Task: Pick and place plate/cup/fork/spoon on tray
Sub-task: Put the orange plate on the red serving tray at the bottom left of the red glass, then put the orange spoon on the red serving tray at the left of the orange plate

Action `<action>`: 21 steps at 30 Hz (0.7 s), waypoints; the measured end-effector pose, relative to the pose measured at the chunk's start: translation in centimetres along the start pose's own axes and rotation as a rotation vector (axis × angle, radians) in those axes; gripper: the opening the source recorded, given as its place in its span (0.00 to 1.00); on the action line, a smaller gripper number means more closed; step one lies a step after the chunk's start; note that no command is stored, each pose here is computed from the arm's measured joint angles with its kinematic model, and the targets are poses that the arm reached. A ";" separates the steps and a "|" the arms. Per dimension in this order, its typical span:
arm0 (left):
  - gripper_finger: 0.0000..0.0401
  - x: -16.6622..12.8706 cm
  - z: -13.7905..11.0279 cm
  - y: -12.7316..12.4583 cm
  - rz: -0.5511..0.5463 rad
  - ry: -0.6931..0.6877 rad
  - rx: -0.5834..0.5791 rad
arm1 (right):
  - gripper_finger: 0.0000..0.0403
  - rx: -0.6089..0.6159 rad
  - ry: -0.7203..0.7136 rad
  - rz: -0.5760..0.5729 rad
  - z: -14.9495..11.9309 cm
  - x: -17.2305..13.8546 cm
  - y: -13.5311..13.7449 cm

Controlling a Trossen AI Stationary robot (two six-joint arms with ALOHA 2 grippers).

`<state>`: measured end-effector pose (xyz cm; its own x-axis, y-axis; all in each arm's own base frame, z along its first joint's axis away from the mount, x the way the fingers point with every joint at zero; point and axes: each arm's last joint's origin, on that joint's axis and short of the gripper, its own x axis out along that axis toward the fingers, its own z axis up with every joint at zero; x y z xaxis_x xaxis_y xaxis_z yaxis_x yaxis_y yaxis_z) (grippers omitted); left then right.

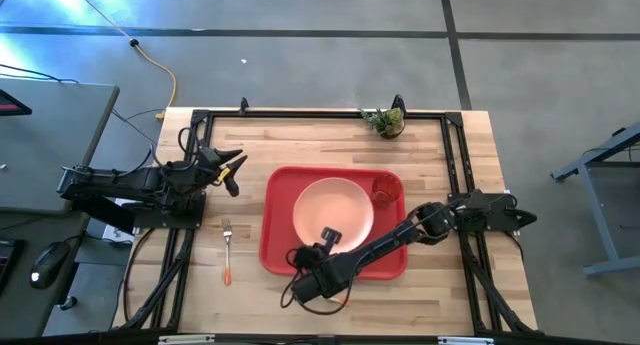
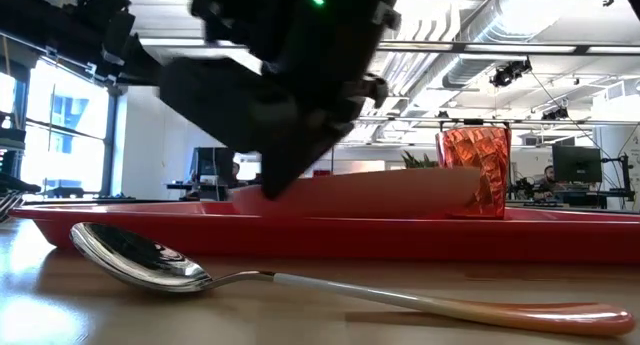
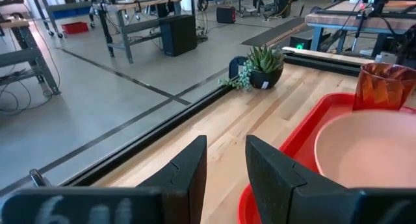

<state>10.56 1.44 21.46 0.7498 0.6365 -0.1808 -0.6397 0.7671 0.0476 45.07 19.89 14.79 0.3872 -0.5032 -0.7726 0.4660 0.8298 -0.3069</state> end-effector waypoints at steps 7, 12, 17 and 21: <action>0.24 0.0 0.0 0.0 0.000 0.004 0.002 | 0.04 0.012 0.008 -0.008 -0.4 0.1 0.2; 0.24 0.0 0.0 0.0 0.000 0.004 0.001 | 0.18 -0.020 0.061 0.048 -0.3 0.1 0.2; 0.24 0.0 0.0 0.0 0.000 0.003 -0.006 | 0.35 -0.040 -0.075 0.116 2.2 -2.8 -0.7; 0.24 0.0 0.0 0.0 -0.001 0.003 -0.007 | 0.44 -0.093 -0.346 0.080 4.8 -7.6 -1.9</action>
<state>10.56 1.44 21.43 0.7498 0.6355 -0.1842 -0.6403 0.7671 0.0403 45.09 20.99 23.95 0.6727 -0.4746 -0.5676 0.3551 0.8801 -0.3151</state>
